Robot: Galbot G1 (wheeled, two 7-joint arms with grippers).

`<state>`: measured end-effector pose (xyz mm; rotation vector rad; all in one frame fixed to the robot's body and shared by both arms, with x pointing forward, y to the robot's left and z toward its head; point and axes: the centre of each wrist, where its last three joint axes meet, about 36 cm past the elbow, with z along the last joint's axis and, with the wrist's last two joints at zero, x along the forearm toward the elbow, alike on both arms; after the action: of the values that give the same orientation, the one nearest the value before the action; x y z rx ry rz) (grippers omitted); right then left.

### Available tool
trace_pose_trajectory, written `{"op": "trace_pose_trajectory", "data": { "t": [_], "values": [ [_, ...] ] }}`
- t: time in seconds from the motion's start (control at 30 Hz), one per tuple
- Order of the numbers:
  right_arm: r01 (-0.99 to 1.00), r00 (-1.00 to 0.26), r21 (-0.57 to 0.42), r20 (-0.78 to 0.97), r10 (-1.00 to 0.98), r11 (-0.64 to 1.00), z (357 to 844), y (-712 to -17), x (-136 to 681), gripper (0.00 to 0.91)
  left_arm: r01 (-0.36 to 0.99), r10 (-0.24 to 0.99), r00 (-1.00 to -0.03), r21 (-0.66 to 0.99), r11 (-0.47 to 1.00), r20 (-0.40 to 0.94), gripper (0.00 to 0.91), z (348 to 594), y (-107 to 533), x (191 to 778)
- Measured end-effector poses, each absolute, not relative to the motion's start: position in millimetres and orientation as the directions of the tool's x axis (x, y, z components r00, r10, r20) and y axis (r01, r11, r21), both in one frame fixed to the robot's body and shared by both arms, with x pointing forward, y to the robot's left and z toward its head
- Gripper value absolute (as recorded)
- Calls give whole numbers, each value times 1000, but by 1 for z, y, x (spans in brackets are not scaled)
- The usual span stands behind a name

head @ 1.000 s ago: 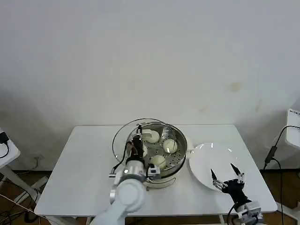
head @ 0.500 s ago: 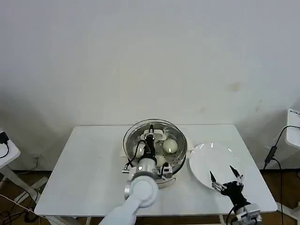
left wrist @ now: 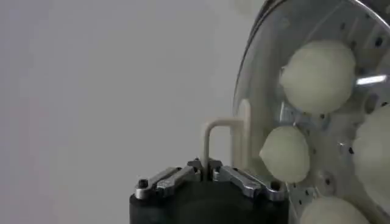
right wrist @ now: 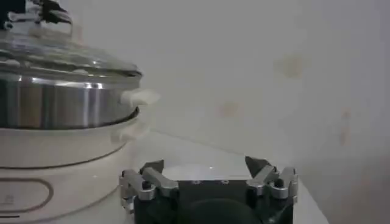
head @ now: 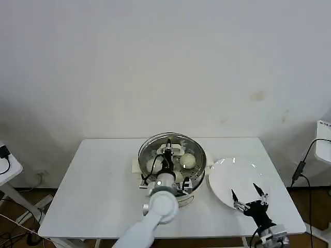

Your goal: Take steamed baozi put them in steamer then cover it.

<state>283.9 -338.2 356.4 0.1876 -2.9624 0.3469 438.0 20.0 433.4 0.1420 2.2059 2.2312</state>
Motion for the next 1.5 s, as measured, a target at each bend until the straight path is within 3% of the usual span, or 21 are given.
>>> {"op": "trace_pose_trajectory", "data": {
  "t": [1.5],
  "values": [
    [-151, -978, -215, 172, -115, 965, 353, -333, 281, 907, 66, 69, -995, 998, 7, 65, 0, 434, 8, 429]
  ]
}}
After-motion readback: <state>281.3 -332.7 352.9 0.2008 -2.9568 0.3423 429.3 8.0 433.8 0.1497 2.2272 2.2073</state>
